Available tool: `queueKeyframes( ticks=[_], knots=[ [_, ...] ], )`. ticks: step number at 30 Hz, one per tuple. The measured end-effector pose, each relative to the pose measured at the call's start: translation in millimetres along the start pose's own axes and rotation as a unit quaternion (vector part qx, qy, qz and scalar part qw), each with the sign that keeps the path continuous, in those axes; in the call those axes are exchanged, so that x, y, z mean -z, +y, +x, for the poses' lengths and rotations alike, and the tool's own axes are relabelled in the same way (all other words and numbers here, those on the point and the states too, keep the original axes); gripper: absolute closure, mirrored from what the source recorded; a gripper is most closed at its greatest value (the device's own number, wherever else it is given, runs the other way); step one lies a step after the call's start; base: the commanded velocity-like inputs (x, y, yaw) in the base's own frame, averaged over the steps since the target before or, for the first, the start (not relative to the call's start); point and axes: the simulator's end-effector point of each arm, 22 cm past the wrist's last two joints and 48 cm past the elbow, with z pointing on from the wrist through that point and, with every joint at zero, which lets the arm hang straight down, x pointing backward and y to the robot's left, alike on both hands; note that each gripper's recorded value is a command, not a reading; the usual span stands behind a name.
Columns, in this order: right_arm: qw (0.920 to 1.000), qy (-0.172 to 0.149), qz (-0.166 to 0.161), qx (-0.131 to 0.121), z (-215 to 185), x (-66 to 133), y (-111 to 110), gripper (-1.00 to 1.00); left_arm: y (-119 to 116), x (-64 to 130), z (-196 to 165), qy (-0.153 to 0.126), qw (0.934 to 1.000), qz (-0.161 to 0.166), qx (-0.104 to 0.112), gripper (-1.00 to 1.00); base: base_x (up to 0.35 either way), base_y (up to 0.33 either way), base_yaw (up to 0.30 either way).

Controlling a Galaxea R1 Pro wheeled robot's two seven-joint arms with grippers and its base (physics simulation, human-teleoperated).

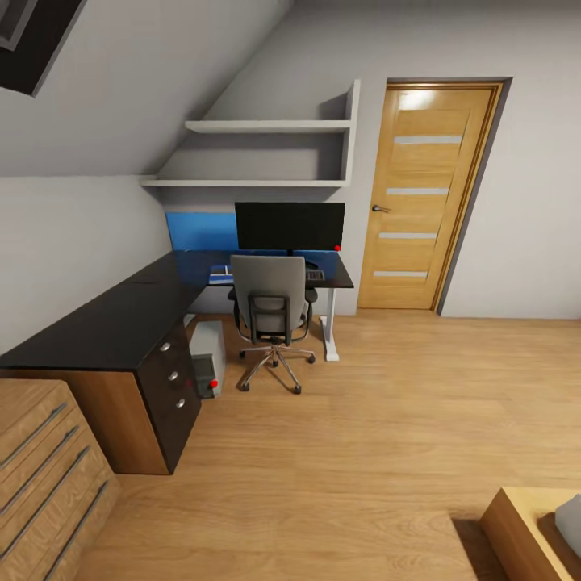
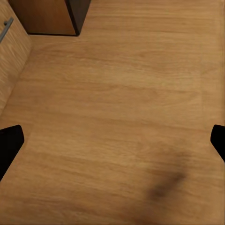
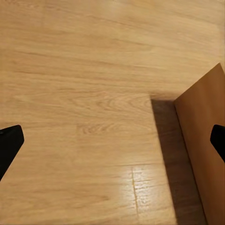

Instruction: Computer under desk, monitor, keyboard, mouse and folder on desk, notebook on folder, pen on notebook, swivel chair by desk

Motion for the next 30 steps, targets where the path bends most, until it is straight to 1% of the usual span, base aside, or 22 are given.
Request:
queueKeyframes(
  ticks=[13, 16, 19, 21, 22, 24, 25, 26, 27, 28, 30],
  knots=[
    [1.0, 0.0, 0.0, 0.0, 0.0, 0.0, 0.0, -1.0, -0.3, 2.1, 2.3, 0.002, 1.0, 0.0, 0.0, -1.0, 0.0, 0.0, 0.0],
    [1.0, 0.0, 0.0, 0.0, 0.0, 0.0, 0.0, -1.0, -1.3, 2.3, 4.0, 0.005, 1.0, 0.0, 0.0, -1.0, 0.0, 0.0, 0.0],
    [1.0, 0.0, 0.0, 0.0, 0.0, 0.0, 0.1, -1.0, -2.3, 2.6, 10.5, 0.02, 0.9998, 0.001, -0.002, -1.0, 0.0, 0.0, 0.0],
    [1.0, 0.0, 0.0, 0.0, 0.0, 0.0, 0.1, -1.0, -2.5, 3.0, 17.2, 0.035, 0.9994, 0.001, -0.003, -1.0, 0.0, 0.0, 0.0],
    [1.0, 0.0, 0.0, 0.0, 0.1, 0.0, 0.0, -1.0, -2.9, 3.8, 26.0, 0.055, 0.9985, 0.002, -0.006, -1.0, 0.0, 0.0, 0.0],
    [1.0, 0.0, 0.0, 0.0, 0.0, 0.0, 0.0, -1.0, -3.1, 5.3, 36.6, 0.08, 0.9968, 0.002, -0.009, -1.0, 0.0, 0.0, 0.0],
    [1.0, 0.0, 0.0, 0.0, 0.1, 0.0, 0.0, -1.0, -3.4, 7.4, 47.9, 0.106, 0.9943, 0.002, -0.013, -1.0, 0.0, 0.0, 0.0],
    [1.0, 0.0, 0.0, 0.0, 0.0, 0.0, 0.0, -1.0, -3.6, 8.8, 54.0, 0.12, 0.9927, 0.003, -0.015, -1.0, 0.0, 0.0, 0.0],
    [1.0, 0.0, 0.0, 0.0, 0.1, 0.0, 0.0, -1.0, -4.0, 11.9, 65.2, 0.146, 0.9891, 0.003, -0.018, -1.0, 0.0, 0.0, 0.0],
    [1.0, 0.0, 0.0, 0.0, 0.0, 0.0, 0.0, -1.0, -4.5, 13.7, 70.7, 0.159, 0.9871, 0.004, -0.02, -1.0, 0.0, 0.0, 0.0],
    [1.0, 0.0, 0.0, 0.0, 0.0, 0.0, 0.0, -1.0, -5.8, 20.7, 88.7, 0.202, 0.9791, 0.006, -0.026, -1.0, 0.0, 0.0, 0.0]
  ],
)
